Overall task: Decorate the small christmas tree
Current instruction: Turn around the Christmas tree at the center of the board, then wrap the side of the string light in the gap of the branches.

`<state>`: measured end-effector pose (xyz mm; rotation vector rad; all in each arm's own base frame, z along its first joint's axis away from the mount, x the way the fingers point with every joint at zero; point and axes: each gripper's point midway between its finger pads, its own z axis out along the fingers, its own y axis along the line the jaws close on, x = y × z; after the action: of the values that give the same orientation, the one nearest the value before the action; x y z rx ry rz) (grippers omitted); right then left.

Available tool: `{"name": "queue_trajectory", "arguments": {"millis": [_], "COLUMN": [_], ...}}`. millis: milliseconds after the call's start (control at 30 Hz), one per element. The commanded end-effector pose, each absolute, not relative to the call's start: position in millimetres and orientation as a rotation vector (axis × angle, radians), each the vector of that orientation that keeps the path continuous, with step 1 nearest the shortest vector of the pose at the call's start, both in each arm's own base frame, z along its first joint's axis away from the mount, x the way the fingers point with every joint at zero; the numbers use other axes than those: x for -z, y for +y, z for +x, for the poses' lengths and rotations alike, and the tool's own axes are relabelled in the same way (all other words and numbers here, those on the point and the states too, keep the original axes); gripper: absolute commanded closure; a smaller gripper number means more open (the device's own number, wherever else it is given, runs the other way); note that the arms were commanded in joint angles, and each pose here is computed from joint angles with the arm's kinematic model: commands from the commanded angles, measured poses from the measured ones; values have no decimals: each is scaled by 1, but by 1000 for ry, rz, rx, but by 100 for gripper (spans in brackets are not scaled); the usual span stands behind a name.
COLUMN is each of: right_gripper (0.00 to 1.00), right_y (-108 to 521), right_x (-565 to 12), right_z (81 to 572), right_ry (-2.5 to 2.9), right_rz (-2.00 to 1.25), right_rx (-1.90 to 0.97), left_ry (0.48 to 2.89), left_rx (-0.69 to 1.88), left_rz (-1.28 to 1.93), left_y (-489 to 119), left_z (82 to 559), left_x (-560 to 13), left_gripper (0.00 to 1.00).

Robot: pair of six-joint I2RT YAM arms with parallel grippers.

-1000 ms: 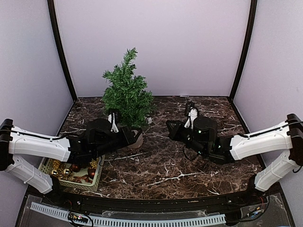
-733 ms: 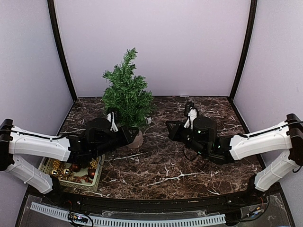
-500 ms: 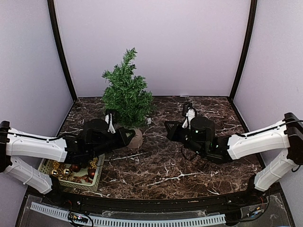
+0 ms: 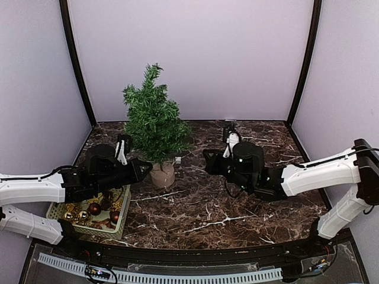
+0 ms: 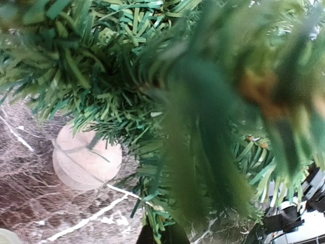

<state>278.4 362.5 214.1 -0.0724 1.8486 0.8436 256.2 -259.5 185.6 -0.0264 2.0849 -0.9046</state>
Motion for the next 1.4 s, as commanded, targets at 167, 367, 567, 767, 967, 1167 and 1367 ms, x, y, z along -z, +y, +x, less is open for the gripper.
{"name": "queue_trajectory", "arguments": {"millis": [167,367,567,767,967,1167,1367], "right_gripper": [99,99,99,99,99,90,32], "right_y": [358,365,374,384,393,404,390], "right_x": [-268,-294,-310,-318,-323,-310,-286], "right_z": [270,264,273,292,303,294,253], "right_ry": [1739,1686,1654,1635,1627,1655,1646], "right_rz": [-162,-248,-287,-311,-344,-415,-517], "right_rx": [-839,-848,-794,-813,-882,-970,-1105], "left_ry": [2166,2183,2180,2178,2167,2141,2128], "left_rx": [808,773,746,720,694,742,775], "left_rz": [108,161,156,164,173,196,219], "left_y": [-236,-232,-226,-219,-214,-218,-222], "left_z": [251,251,254,255,261,264,265], "left_x": [-169,-168,-169,-175,-184,-196,-205], "left_gripper": [98,99,99,100,100,100,100]}}
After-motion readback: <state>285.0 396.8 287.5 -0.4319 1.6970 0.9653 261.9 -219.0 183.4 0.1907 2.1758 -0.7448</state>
